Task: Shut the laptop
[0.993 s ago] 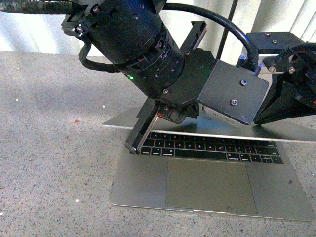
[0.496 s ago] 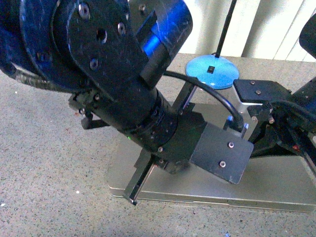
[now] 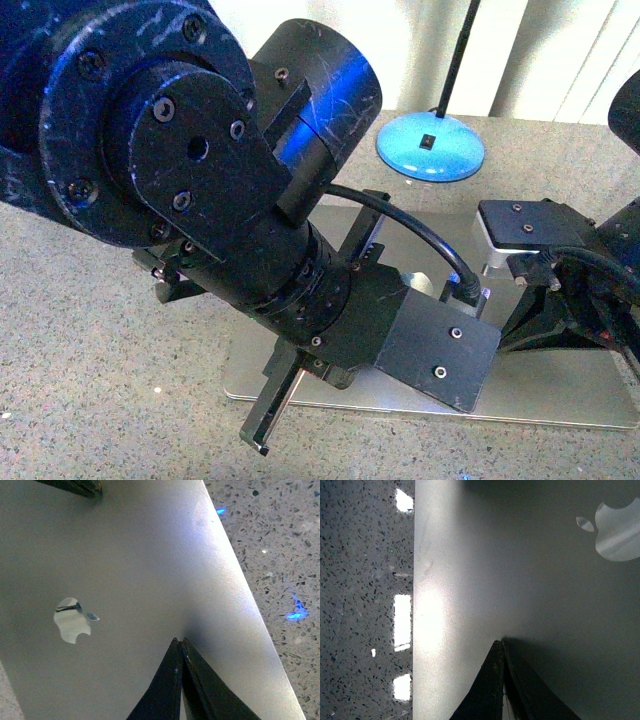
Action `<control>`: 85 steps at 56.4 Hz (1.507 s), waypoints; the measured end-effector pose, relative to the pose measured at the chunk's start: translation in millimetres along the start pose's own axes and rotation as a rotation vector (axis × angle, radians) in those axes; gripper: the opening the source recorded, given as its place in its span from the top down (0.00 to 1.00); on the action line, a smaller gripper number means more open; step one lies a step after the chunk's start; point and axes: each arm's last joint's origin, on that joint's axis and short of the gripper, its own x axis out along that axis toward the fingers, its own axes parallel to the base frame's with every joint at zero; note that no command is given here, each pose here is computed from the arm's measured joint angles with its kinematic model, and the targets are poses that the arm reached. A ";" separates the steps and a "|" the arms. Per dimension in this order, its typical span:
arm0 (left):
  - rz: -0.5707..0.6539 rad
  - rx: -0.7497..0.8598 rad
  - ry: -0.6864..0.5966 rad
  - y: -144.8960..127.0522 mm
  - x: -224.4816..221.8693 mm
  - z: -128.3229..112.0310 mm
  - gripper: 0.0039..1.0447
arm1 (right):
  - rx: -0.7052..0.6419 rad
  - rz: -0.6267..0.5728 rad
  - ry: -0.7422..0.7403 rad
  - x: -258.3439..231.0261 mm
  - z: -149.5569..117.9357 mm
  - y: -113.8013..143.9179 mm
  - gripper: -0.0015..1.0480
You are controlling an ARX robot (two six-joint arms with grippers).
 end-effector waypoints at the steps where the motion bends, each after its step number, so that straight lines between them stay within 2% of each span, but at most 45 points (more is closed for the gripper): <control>1: 0.005 -0.001 -0.002 1.1 -1.3 0.2 0.97 | 0.000 -0.002 -0.005 -0.8 0.6 -0.2 0.97; 10: 0.098 -0.021 -0.030 19.0 -20.2 2.8 0.97 | -0.009 -0.048 -0.066 -15.6 11.4 -5.4 0.97; 22: 0.319 -0.071 -0.094 55.4 -71.0 5.2 0.97 | -0.062 -0.223 -0.206 -56.1 37.6 -19.5 0.97; 27: 0.391 -0.100 -0.120 64.0 -97.0 3.6 0.97 | -0.081 -0.321 -0.241 -74.9 48.2 -24.0 0.97; 38: 0.598 -0.199 -0.139 67.2 -167.8 -6.2 0.97 | -0.107 -0.688 -0.307 -125.9 72.3 -27.3 0.97; 47: 0.790 -0.309 -0.208 45.8 -213.6 -12.4 0.97 | -0.027 -0.951 -0.366 -154.5 79.2 -19.9 0.97; 53: 0.944 -0.418 -0.213 29.2 -240.6 -18.4 0.97 | 0.046 -1.099 -0.441 -175.2 80.4 -5.2 0.97; 56: 1.036 -0.527 -0.213 16.4 -254.4 -27.0 0.97 | 0.083 -1.163 -0.478 -185.0 80.7 3.9 0.97; 61: 1.121 -0.689 -0.188 -1.3 -266.3 -43.6 0.97 | 0.127 -1.262 -0.527 -199.5 80.7 19.5 0.97; 69: 1.206 -0.936 -0.138 -32.5 -278.5 -71.8 0.97 | 0.179 -1.380 -0.593 -217.1 80.0 45.5 0.97; 74: 1.253 -1.052 -0.122 -49.5 -289.3 -80.4 0.97 | 0.175 -1.465 -0.614 -224.2 79.4 60.4 0.97; 77: 1.369 -1.179 -0.101 -61.0 -297.1 -80.9 0.97 | 0.176 -1.499 -0.635 -228.3 78.9 70.8 0.97; 78: 1.411 -1.236 -0.114 -69.9 -300.2 -79.9 0.97 | 0.210 -1.507 -0.646 -229.5 79.1 74.2 0.97; 79: 1.428 -1.266 -0.131 -76.3 -301.6 -79.0 0.97 | 0.307 -1.509 -0.652 -229.4 78.7 79.8 0.97; 82: 1.452 -1.323 -0.174 -96.3 -304.8 -77.0 0.97 | 0.476 -1.501 -0.679 -223.6 73.2 92.4 0.97; 85: 1.457 -1.347 -0.208 -110.8 -306.4 -75.7 0.97 | 0.578 -1.472 -0.742 -212.8 65.5 106.6 0.97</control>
